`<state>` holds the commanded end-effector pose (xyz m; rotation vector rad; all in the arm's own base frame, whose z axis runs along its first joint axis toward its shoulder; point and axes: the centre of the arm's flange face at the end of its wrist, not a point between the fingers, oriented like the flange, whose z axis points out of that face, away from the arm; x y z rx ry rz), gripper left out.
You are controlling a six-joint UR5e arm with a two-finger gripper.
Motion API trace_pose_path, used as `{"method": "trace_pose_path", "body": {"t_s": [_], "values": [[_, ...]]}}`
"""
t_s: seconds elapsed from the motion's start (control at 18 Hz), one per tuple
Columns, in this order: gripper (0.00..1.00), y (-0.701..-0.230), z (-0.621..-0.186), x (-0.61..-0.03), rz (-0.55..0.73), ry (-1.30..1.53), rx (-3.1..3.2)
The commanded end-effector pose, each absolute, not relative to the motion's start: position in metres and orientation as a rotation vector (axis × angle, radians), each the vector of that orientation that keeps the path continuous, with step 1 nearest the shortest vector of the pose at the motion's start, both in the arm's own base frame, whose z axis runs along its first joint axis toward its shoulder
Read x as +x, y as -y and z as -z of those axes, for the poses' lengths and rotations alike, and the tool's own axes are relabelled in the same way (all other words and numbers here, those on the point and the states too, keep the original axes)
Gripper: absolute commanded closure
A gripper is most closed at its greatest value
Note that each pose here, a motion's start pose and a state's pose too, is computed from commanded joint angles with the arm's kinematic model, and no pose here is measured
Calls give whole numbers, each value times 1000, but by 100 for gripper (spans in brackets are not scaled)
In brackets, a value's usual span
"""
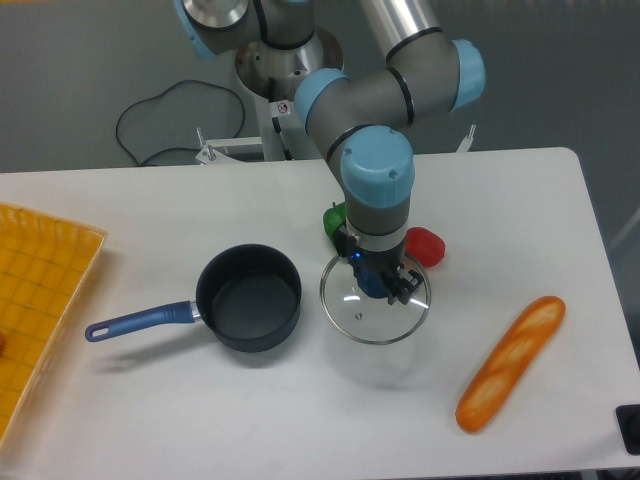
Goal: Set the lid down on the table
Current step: 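Carry the held glass lid by its blue knob down toward the table, then lower the glass lid flat onto the table and hold it there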
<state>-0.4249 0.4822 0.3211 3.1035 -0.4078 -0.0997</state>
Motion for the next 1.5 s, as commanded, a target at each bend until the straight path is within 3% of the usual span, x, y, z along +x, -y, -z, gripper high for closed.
{"method": "trace_pose_path", "body": {"t_s": [1.5], "values": [[51,-521,-246,-467,59,360,3102]]}}
